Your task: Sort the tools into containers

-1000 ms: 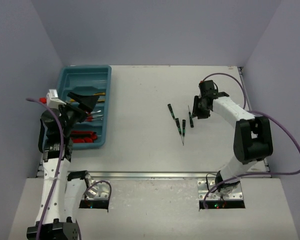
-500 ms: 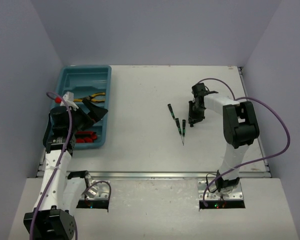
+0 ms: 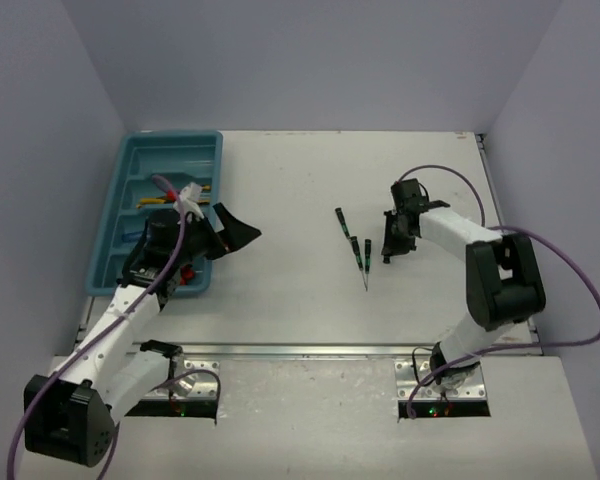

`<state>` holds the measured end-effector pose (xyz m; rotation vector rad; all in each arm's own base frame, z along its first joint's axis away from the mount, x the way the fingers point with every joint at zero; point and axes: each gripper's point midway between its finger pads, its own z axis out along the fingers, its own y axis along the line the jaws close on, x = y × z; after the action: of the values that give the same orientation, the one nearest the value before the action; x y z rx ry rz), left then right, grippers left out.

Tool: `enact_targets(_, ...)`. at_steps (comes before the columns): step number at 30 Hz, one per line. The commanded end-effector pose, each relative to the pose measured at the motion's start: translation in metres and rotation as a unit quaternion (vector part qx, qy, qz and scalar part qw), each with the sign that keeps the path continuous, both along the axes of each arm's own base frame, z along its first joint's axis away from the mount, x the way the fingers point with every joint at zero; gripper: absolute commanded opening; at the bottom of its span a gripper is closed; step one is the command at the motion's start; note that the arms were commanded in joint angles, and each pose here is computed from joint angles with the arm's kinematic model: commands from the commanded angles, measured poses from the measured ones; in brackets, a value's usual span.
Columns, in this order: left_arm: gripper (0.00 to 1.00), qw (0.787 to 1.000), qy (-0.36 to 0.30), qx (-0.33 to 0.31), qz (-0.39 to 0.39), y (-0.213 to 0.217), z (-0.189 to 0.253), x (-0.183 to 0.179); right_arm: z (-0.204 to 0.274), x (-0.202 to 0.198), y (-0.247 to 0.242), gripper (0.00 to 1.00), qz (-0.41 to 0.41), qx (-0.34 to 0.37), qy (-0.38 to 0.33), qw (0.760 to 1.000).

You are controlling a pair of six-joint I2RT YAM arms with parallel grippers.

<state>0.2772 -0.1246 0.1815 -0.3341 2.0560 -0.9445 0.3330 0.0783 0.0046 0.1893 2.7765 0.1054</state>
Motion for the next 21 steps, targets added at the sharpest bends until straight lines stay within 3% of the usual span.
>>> enact_targets(1, 0.99, 0.984, -0.113, -0.08, -0.116, -0.071, 0.057, 0.004, 0.089, 0.007, 0.062, 0.0, 0.085, 0.109, -0.159, 0.978)
enact_targets(2, 0.98, 0.98, -0.105, -0.094, -0.139, -0.081, 0.057, -0.004, 0.104, 0.0, 0.08, 0.0, 0.117, 0.158, -0.167, 0.966)
enact_targets(3, 0.98, 0.97, -0.124, -0.114, -0.175, -0.101, 0.066, -0.008, 0.124, -0.012, 0.107, 0.0, 0.166, 0.235, -0.185, 0.94)
enact_targets(5, 0.98, 0.955, -0.152, -0.139, -0.213, -0.123, 0.084, -0.013, 0.166, -0.049, 0.149, 0.0, 0.265, 0.368, -0.204, 0.867)
enact_targets(8, 0.96, 0.942, -0.185, -0.152, -0.234, -0.151, 0.102, -0.021, 0.2, -0.084, 0.174, 0.0, 0.331, 0.435, -0.215, 0.809)
enact_targets(13, 0.74, 0.948, -0.209, -0.15, -0.187, -0.164, 0.119, -0.01, 0.224, -0.109, 0.195, 0.0, 0.375, 0.456, -0.216, 0.778)
enact_targets(15, 0.73, 0.952, -0.203, -0.146, -0.176, -0.166, 0.121, -0.004, 0.232, -0.116, 0.201, 0.0, 0.386, 0.462, -0.22, 0.768)
enact_targets(21, 0.51, 0.956, -0.183, -0.143, -0.177, -0.176, 0.11, -0.001, 0.24, -0.12, 0.206, 0.0, 0.394, 0.467, -0.225, 0.759)
